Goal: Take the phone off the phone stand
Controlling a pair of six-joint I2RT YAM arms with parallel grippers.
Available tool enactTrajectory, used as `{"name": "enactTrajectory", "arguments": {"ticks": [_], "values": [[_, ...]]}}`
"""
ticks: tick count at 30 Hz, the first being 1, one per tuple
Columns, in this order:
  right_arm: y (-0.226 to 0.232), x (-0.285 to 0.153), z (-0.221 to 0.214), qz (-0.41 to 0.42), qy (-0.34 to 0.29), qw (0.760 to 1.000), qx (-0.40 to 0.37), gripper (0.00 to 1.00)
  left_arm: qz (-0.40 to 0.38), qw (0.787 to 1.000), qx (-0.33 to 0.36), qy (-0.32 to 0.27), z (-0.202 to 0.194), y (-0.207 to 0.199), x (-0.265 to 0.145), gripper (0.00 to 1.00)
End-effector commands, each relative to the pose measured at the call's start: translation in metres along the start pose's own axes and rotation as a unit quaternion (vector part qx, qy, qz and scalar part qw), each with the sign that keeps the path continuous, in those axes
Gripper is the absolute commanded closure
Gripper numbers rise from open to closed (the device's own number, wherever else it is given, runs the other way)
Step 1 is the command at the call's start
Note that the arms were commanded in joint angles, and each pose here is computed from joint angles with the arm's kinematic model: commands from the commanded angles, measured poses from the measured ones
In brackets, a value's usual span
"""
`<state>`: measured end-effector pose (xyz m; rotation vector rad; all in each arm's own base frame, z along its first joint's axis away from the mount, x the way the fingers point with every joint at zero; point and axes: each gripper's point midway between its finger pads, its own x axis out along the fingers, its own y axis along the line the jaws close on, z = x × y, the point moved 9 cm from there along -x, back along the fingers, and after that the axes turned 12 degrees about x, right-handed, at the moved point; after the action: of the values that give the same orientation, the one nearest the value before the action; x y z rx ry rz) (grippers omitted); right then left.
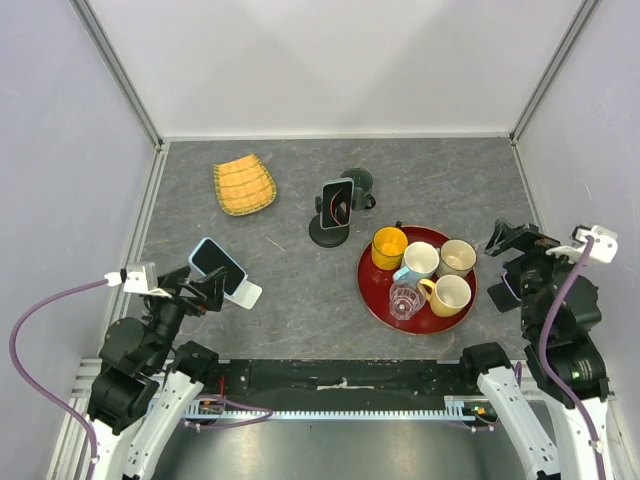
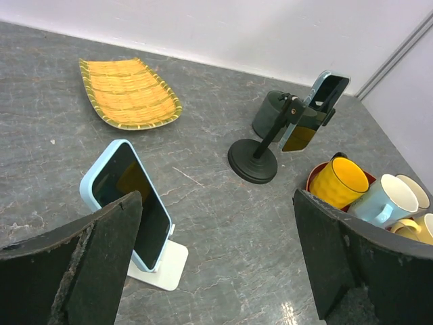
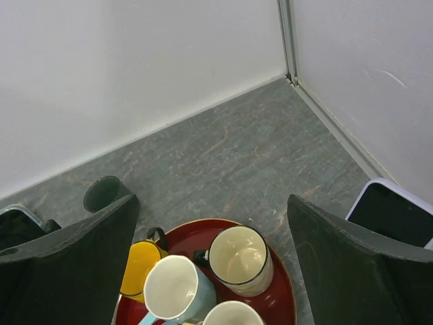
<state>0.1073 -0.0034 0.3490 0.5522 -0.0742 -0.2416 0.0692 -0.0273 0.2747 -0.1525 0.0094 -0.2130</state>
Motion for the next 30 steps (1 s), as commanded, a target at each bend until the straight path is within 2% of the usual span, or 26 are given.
{"name": "enactTrajectory", "arguments": {"ticks": [1,5,8,12,17,21,25,30], "values": [[0.003,0.009,-0.007,-0.012,0.033,0.999,-0.003,0.02,0.002,1.000,-0.016,0.006,-0.001,-0.002,0.004,0.00],[0.009,0.014,-0.021,0.015,0.085,0.996,-0.003,0.02,0.001,1.000,-0.014,0.012,-0.002,-0.003,0.006,0.00],[0.018,0.019,-0.040,0.049,0.149,0.988,0.012,0.02,0.000,1.000,-0.014,0.016,-0.003,-0.003,0.008,0.00],[0.030,0.033,-0.068,0.080,0.254,0.964,0.021,0.02,0.000,1.000,-0.013,0.019,-0.003,-0.003,0.009,0.00],[0.034,0.039,-0.093,0.091,0.347,0.933,0.025,0.02,0.001,1.000,-0.012,0.023,-0.004,-0.004,0.010,0.00],[0.033,0.039,-0.114,0.081,0.388,0.918,0.031,0.02,0.000,1.000,-0.011,0.027,-0.005,-0.004,0.011,0.00],[0.039,0.037,-0.128,0.070,0.399,0.914,0.016,0.02,0.000,1.000,-0.011,0.028,-0.005,-0.004,0.011,0.00],[0.067,0.027,-0.153,0.084,0.438,0.895,-0.017,0.02,-0.004,0.999,-0.010,0.031,-0.006,-0.004,0.012,0.00]]}}
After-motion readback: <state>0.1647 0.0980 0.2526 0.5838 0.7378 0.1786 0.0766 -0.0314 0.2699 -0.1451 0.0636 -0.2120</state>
